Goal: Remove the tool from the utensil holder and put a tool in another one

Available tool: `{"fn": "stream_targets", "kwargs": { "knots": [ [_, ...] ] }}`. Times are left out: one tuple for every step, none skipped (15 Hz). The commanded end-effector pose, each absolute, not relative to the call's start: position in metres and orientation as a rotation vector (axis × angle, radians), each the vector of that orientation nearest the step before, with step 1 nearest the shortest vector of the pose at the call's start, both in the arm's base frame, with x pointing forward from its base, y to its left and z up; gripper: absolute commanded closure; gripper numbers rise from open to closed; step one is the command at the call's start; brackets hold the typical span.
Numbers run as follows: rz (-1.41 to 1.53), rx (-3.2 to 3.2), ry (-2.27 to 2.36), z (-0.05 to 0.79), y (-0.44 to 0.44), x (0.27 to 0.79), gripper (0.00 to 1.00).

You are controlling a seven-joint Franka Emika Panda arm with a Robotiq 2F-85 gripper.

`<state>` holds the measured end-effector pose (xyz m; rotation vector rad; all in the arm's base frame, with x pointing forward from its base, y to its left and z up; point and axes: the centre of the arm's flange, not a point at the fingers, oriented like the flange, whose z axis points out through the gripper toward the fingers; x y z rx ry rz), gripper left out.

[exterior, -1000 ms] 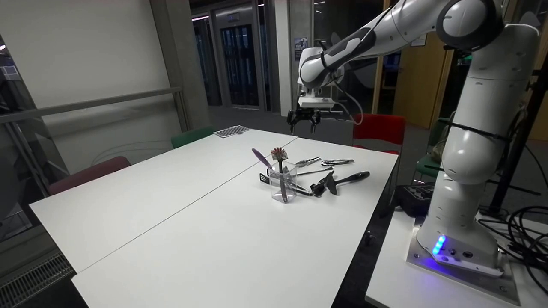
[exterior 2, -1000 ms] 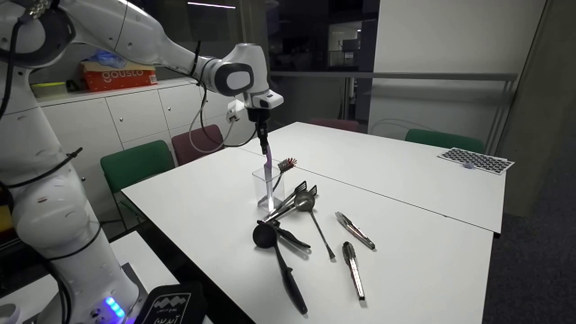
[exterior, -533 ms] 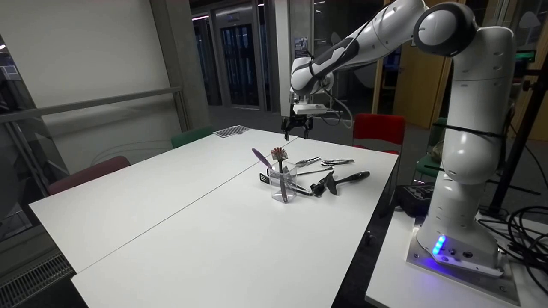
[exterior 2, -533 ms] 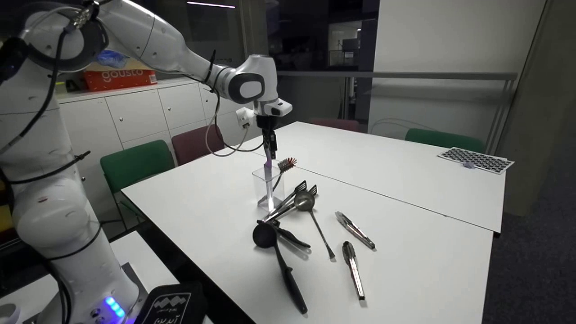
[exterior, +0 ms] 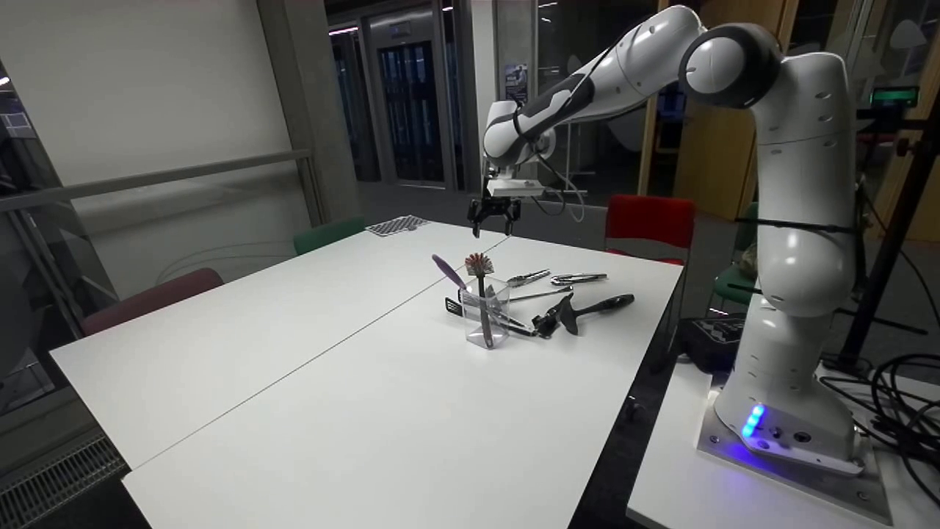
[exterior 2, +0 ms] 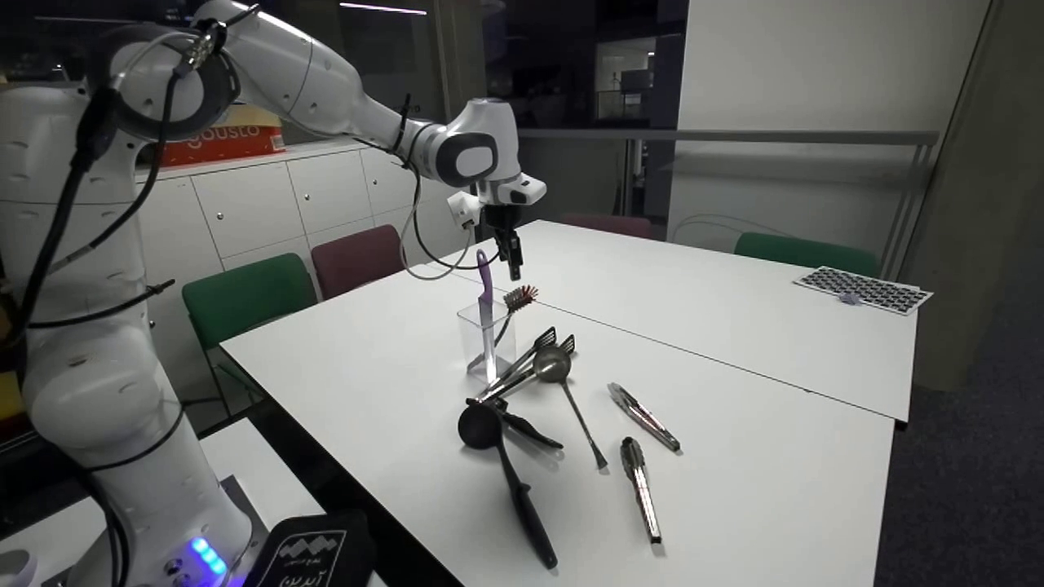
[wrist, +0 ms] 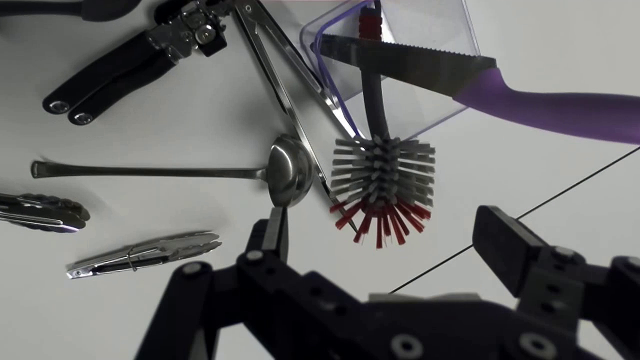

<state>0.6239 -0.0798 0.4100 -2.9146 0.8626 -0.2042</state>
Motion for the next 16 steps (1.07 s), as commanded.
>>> {"fn": "stream_targets", "kwargs": {
  "knots": [
    [-0.213, -2.902, 0.838, 0.406, -0.087, 0.657, 0.0],
    [-0.207, -2.9, 0.844, 0.402, -0.088, 0.662, 0.0],
    [-0.2, -2.898, 0.845, 0.397, -0.089, 0.667, 0.0],
    [-0.19, -2.897, 0.849, 0.392, -0.09, 0.67, 0.0],
    [-0.174, -2.897, 0.857, 0.385, -0.091, 0.674, 0.0],
    [-0.153, -2.898, 0.86, 0.378, -0.093, 0.676, 0.0],
    [-0.137, -2.898, 0.865, 0.37, -0.092, 0.678, 0.0],
    [-0.122, -2.901, 0.863, 0.362, -0.092, 0.679, 0.0],
    [-0.107, -2.906, 0.86, 0.355, -0.092, 0.679, 0.0],
    [-0.098, -2.909, 0.86, 0.349, -0.091, 0.68, 0.0],
    [-0.085, -2.91, 0.859, 0.344, -0.091, 0.68, 0.0],
    [-0.075, -2.91, 0.858, 0.34, -0.091, 0.68, 0.0],
    [-0.066, -2.91, 0.855, 0.337, -0.089, 0.68, 0.0],
    [-0.063, -2.911, 0.849, 0.336, -0.088, 0.68, 0.0],
    [-0.061, -2.91, 0.841, 0.336, -0.087, 0.68, 0.0],
    [-0.058, -2.908, 0.838, 0.336, -0.087, 0.681, 0.25]
  ]
}}
